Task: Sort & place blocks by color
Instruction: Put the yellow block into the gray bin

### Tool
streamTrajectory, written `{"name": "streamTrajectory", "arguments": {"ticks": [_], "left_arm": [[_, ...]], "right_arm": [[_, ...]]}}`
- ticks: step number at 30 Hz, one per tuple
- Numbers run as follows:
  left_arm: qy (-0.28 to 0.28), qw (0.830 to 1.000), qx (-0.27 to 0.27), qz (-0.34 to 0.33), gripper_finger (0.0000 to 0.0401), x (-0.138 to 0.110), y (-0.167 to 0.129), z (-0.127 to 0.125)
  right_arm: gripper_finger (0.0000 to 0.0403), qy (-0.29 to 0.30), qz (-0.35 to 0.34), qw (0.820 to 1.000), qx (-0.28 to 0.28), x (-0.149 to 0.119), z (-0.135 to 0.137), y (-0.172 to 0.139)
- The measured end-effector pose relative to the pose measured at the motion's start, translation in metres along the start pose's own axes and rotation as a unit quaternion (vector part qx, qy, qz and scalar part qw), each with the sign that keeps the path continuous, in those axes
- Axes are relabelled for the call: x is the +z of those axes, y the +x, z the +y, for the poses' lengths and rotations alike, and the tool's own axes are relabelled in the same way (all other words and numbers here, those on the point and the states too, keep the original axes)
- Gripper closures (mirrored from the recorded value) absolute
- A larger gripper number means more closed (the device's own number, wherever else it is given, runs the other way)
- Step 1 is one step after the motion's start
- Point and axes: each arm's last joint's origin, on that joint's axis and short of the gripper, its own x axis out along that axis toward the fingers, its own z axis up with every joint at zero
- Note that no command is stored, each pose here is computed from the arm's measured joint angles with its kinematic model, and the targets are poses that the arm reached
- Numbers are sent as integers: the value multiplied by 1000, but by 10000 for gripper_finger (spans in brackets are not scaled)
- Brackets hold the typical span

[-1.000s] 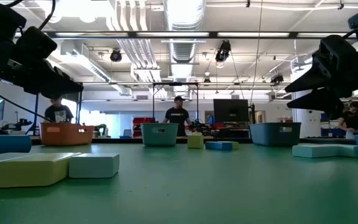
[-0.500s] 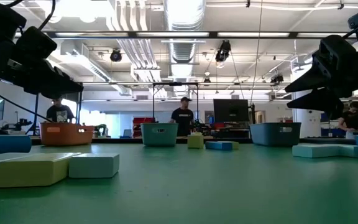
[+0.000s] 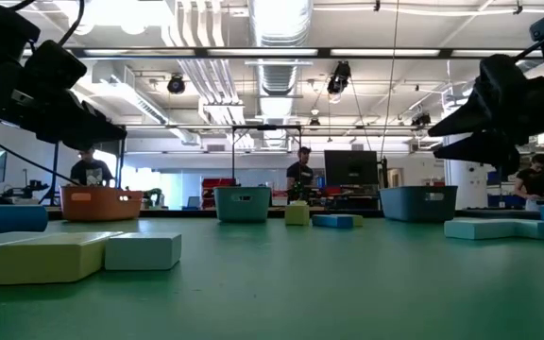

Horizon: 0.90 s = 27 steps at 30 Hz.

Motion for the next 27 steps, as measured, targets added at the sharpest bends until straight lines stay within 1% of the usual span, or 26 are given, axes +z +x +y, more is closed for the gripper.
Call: {"name": "streamTrajectory", "arguments": {"ticks": [2, 3, 4, 6, 7, 9, 12, 15, 17, 21, 23, 25, 27], "left_arm": [[-10, 999, 31, -40, 399, 8, 0, 2], [-26, 997, 35, -60, 399, 11, -1, 2], [-62, 994, 31, -83, 399, 16, -1, 2], [-167, 977, 12, -135, 399, 26, -3, 1], [-200, 967, 4, -157, 399, 30, -4, 2], [-231, 951, -10, -204, 399, 39, -7, 2], [-241, 934, -25, -261, 399, 49, -12, 2], [-246, 924, -34, -292, 399, 55, -16, 2], [-242, 923, -34, -299, 399, 56, -17, 3], [-204, 932, -20, -299, 399, 56, -16, 3], [-193, 929, -18, -315, 399, 59, -17, 3], [-186, 918, -21, -349, 399, 64, -21, 3], [-178, 906, -39, -382, 399, 70, -24, 2]], "right_arm": [[167, 0, -13, 1000, -16, 1, -1, 0], [167, 0, -17, 1000, -19, 1, -1, 0], [167, 2, -20, 1000, -21, 2, -1, 0], [167, 5, -23, 1000, -16, 3, 0, 0], [167, 5, -21, 1000, -13, 2, 0, 0], [167, 5, -18, 1000, -10, 2, 0, 0], [167, 5, -16, 1000, -7, 2, 0, 0], [167, 7, -18, 1000, -5, 3, 1, 0], [167, 6, -18, 1000, -5, 3, 1, 0], [167, 9, -26, 1000, -8, 4, 1, 0], [167, 14, -33, 999, -4, 5, 2, 0], [167, 23, -44, 999, 4, 7, 4, 0], [167, 45, -73, 996, 20, 14, 7, -1]]}}
